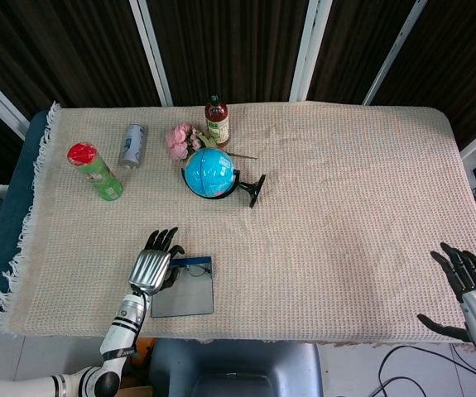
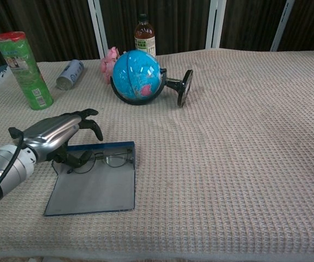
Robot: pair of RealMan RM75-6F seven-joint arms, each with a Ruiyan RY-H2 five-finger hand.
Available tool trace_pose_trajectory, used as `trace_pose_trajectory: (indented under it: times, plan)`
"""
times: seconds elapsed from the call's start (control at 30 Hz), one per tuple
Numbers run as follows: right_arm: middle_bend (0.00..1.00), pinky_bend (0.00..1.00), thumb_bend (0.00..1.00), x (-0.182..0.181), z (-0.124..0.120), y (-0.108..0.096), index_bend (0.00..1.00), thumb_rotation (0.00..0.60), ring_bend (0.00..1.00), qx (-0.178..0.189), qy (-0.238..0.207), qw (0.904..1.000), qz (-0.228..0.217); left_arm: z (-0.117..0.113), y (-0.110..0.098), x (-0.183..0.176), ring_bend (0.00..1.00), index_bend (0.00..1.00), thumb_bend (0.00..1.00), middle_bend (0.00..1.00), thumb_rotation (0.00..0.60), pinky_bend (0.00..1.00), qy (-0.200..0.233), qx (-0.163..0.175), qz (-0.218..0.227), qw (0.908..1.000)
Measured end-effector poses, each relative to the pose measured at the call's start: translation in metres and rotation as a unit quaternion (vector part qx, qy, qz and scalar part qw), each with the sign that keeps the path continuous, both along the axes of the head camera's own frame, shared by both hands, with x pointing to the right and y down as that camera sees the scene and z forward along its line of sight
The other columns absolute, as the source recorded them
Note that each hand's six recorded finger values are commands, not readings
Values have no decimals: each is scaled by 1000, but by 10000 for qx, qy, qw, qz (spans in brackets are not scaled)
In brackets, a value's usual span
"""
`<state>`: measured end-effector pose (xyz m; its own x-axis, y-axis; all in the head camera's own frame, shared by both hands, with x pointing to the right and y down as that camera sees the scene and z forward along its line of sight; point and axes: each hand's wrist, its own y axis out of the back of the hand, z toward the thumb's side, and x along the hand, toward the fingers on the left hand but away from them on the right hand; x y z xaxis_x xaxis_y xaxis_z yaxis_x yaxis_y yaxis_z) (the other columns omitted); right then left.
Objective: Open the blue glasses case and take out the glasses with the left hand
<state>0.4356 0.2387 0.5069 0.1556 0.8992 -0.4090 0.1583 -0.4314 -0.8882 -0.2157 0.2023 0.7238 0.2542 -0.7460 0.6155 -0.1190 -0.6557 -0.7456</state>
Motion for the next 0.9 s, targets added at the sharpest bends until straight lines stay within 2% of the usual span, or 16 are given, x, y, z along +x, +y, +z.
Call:
trace_pose_trajectory:
  times: [0.9]
  plan:
    - [0, 0, 176, 1, -1, 0, 0, 600, 0, 16, -16, 10000, 17, 4, 0, 1, 0, 418, 469, 0, 600, 0, 41, -75, -68, 9999]
